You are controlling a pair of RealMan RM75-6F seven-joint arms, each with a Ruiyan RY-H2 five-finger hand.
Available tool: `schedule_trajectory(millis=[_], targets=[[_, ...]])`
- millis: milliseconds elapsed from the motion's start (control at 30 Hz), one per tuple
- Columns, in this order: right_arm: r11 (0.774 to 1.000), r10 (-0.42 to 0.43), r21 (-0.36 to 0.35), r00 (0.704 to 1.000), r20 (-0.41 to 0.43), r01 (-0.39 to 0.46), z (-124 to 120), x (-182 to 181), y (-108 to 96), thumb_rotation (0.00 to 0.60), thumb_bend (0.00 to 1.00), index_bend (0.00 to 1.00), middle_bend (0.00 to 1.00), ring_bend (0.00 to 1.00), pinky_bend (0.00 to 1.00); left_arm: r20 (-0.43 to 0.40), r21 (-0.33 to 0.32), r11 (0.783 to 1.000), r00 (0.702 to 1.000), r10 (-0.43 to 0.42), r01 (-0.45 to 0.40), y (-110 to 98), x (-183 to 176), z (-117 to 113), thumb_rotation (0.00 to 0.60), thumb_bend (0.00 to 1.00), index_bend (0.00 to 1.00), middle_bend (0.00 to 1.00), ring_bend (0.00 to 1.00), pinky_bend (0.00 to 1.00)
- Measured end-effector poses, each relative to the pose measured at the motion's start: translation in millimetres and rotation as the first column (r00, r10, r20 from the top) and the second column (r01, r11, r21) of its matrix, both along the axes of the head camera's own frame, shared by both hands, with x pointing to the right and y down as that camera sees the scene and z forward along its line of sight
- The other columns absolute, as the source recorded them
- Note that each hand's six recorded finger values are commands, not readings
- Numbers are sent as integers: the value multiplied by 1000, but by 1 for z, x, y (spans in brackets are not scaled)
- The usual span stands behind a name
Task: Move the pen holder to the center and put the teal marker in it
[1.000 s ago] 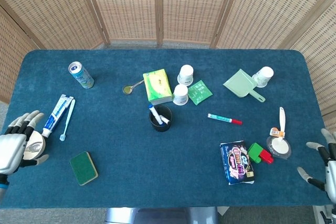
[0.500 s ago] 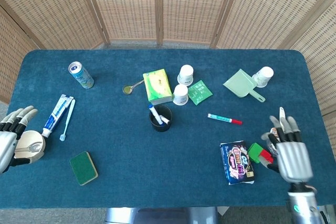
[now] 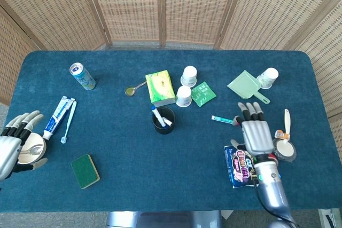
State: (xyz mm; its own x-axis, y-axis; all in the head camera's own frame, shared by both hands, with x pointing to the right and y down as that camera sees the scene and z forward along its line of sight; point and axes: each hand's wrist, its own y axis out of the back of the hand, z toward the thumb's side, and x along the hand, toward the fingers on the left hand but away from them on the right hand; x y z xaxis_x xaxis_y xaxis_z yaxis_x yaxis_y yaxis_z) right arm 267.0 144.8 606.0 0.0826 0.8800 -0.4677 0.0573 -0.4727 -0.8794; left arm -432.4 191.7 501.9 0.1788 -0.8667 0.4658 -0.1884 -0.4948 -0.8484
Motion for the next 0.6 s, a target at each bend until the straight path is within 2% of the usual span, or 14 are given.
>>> schedule_trajectory(millis=[167, 600], targets=[[1000, 5, -15, 1000, -12, -6, 23, -14, -12, 600, 296, 398, 0, 0, 0, -5, -7, 1000, 1000, -1, 1, -1, 0, 1, 600, 96, 0, 0, 0, 76], [996, 37, -74, 997, -74, -43, 70, -22, -21, 600, 300, 409, 0, 0, 0, -20, -15, 1000, 1000, -2, 2, -1, -2, 1, 600, 97, 0, 0, 0, 75]])
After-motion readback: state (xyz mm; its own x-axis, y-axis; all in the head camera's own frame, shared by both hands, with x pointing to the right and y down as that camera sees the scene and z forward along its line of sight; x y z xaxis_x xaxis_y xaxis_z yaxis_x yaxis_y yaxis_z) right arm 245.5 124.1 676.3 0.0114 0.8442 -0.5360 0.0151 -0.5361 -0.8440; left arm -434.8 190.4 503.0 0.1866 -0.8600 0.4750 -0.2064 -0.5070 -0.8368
